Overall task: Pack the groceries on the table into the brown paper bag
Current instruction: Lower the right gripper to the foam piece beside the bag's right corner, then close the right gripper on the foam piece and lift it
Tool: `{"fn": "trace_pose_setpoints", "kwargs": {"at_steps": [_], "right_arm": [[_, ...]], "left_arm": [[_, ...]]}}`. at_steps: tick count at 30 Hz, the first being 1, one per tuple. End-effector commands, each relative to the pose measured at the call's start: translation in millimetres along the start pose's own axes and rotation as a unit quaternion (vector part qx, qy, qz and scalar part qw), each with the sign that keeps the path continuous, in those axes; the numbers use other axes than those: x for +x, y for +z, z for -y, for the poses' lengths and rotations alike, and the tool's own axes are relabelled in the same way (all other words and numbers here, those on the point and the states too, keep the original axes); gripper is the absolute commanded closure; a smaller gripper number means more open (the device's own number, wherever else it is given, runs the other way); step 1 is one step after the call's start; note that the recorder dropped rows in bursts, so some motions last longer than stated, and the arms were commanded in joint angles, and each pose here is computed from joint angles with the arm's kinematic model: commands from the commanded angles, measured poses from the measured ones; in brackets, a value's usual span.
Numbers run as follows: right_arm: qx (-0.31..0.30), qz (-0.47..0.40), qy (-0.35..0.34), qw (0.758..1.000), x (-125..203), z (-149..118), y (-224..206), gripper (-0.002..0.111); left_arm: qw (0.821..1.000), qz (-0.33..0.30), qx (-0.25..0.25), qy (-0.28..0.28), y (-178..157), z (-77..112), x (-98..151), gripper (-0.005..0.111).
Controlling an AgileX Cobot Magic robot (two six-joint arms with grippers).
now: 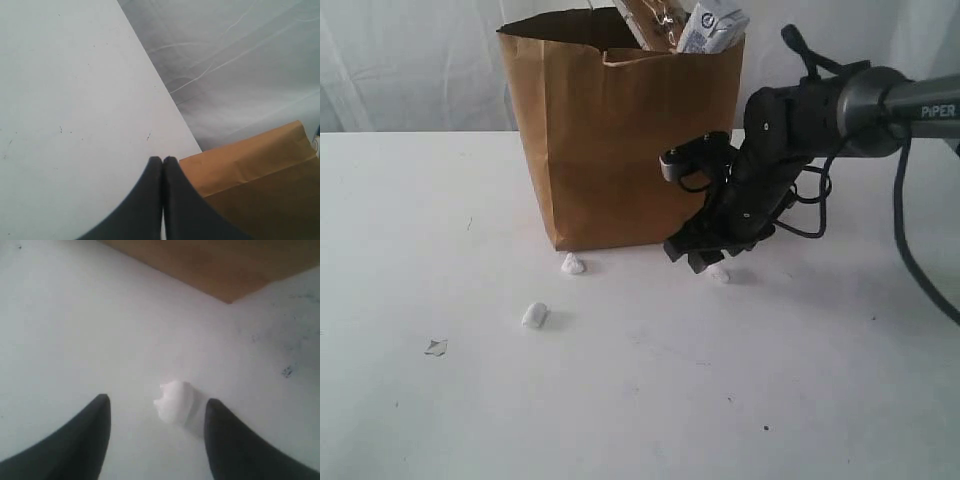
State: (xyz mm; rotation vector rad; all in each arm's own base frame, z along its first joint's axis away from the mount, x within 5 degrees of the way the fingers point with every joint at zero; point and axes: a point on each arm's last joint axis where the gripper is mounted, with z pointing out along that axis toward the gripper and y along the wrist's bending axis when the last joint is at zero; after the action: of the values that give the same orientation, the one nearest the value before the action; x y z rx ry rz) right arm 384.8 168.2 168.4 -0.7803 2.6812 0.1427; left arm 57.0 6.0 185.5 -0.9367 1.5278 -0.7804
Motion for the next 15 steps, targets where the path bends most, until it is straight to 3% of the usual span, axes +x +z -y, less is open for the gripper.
{"fn": "trace_pose_setpoints", "kwargs": {"at_steps": [1,8,15], "right_arm": [[0.002,-0.007,-0.015,1.000,2.6,0.4,11.7,0.060],[0.001,-0.018,-0.022,1.000,5.5,0.8,23.4,0.079],[0.001,-0.045,-0.032,0.998,9.9,1.1,20.9,0.106]], "left_arm": [[1.000,0.000,0.001,0.003,-0.1,-0.9,0.4,0.107],[1.000,0.000,0.001,0.003,-0.1,-0.9,0.4,0.107],[1.000,0.000,0.001,0.003,-0.1,-0.9,0.4,0.107]]}}
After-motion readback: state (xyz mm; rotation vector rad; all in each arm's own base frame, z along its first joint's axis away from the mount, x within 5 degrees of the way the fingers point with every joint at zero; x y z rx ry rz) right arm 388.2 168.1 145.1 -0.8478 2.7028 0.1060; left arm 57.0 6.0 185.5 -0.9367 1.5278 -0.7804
